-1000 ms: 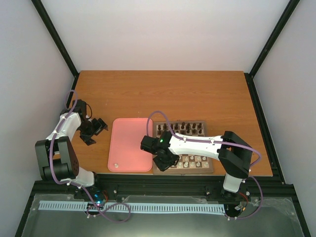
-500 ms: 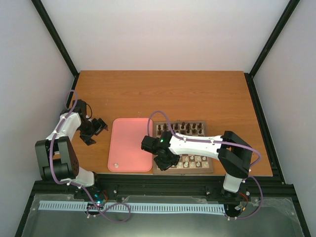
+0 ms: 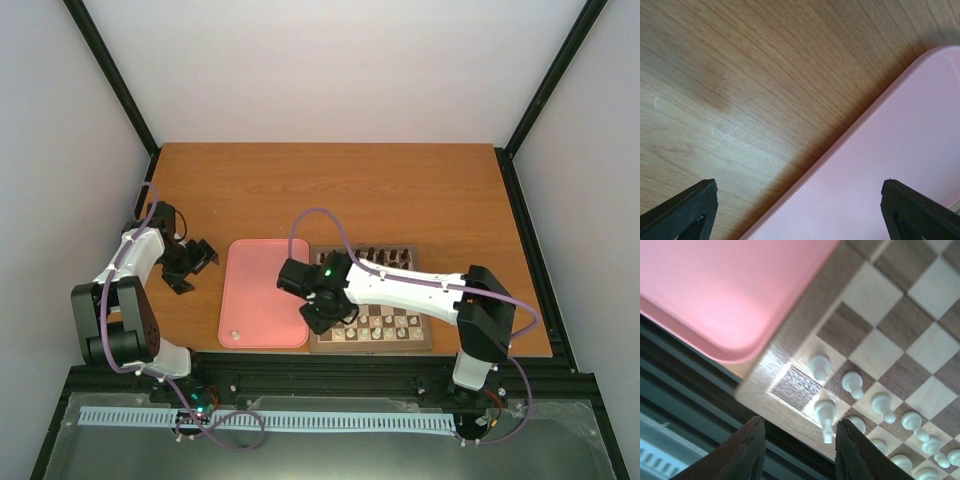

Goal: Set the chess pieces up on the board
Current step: Place the chess piece on the chessboard, then pick up the chess piece from the storage box.

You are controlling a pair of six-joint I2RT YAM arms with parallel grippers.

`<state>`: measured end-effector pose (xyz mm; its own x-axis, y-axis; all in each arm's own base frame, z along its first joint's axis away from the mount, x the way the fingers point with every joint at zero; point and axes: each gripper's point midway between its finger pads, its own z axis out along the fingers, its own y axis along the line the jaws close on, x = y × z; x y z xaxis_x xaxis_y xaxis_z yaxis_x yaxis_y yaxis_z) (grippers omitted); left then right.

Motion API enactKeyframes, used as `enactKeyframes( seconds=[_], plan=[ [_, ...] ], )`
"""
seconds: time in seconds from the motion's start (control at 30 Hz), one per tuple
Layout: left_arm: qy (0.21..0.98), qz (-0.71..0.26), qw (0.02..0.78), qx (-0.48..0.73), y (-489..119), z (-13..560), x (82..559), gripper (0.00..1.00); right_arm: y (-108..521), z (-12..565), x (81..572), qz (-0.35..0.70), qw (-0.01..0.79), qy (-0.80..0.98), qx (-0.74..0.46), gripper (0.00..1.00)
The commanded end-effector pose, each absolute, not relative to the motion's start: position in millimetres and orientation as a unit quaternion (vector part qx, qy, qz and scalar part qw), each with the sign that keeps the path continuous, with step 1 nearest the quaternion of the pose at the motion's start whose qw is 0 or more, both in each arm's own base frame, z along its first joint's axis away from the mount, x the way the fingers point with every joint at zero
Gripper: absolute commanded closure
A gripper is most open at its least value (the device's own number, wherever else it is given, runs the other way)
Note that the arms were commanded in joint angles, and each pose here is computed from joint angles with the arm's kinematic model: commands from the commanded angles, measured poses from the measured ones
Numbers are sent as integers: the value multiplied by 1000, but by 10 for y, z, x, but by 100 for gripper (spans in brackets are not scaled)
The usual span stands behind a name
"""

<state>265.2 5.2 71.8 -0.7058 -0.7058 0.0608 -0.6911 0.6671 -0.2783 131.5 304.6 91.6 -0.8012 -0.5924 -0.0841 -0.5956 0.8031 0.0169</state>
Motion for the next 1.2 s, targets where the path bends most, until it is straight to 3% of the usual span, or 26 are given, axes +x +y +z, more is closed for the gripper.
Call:
enactKeyframes(
  seconds=[0.0, 0.13, 0.57, 1.17],
  plan=[
    [912, -147, 41, -381, 44, 782, 2718, 0, 3290, 1313, 1433, 51, 81, 937, -335, 60],
    [912, -146, 40, -381, 41, 768, 2716, 0, 3723, 1482, 1525, 96, 102, 918, -372, 54],
    [912, -144, 44, -381, 54, 820, 2726, 0, 5064, 1053, 1439, 191, 78, 852, -481, 54],
    [912, -148, 47, -380, 46, 828, 2747, 0, 5367, 630, 1172, 219, 12, 827, -517, 53]
  ],
)
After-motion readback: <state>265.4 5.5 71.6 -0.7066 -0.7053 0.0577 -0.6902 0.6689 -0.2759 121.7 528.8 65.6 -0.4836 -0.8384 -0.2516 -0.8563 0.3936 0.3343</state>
